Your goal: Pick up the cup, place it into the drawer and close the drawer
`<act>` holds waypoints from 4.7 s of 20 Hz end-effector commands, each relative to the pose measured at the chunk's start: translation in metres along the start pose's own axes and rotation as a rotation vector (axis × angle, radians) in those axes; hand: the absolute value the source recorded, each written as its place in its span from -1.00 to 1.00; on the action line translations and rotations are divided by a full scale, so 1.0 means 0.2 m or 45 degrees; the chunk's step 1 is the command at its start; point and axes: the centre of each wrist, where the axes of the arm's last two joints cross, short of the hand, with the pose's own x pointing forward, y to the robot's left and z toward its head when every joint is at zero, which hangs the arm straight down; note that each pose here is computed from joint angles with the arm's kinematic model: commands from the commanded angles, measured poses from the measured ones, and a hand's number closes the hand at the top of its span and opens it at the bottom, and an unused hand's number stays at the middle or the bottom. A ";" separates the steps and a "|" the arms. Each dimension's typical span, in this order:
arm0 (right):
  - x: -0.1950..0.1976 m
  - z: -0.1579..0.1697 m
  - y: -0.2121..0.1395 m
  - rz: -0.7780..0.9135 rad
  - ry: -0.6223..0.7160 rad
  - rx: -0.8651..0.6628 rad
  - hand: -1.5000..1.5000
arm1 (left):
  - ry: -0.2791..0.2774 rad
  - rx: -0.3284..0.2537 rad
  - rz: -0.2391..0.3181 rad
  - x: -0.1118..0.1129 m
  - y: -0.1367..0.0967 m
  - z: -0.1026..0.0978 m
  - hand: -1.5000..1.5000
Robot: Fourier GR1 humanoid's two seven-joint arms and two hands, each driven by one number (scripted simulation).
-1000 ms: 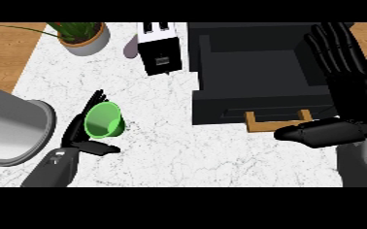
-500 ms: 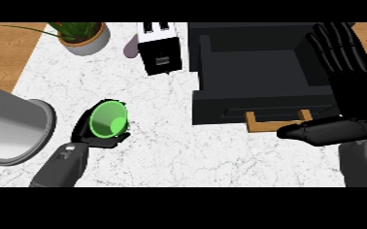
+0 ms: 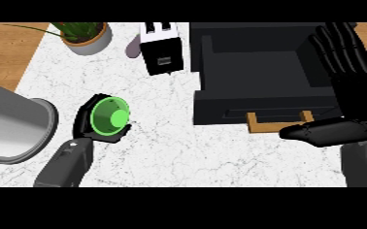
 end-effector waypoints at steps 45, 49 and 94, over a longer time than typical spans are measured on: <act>-0.06 -0.02 -0.04 0.012 -0.048 0.020 -1.00 | 0.056 -0.227 -0.274 1.03 -1.30 -1.16 1.00; 0.02 -0.09 -0.04 0.024 -0.064 0.067 -1.00 | 0.160 -0.377 -0.388 0.96 -1.30 -1.12 1.00; -0.82 0.00 0.32 0.751 0.632 0.989 1.00 | -0.074 -0.102 0.282 0.74 -1.03 -0.95 -1.00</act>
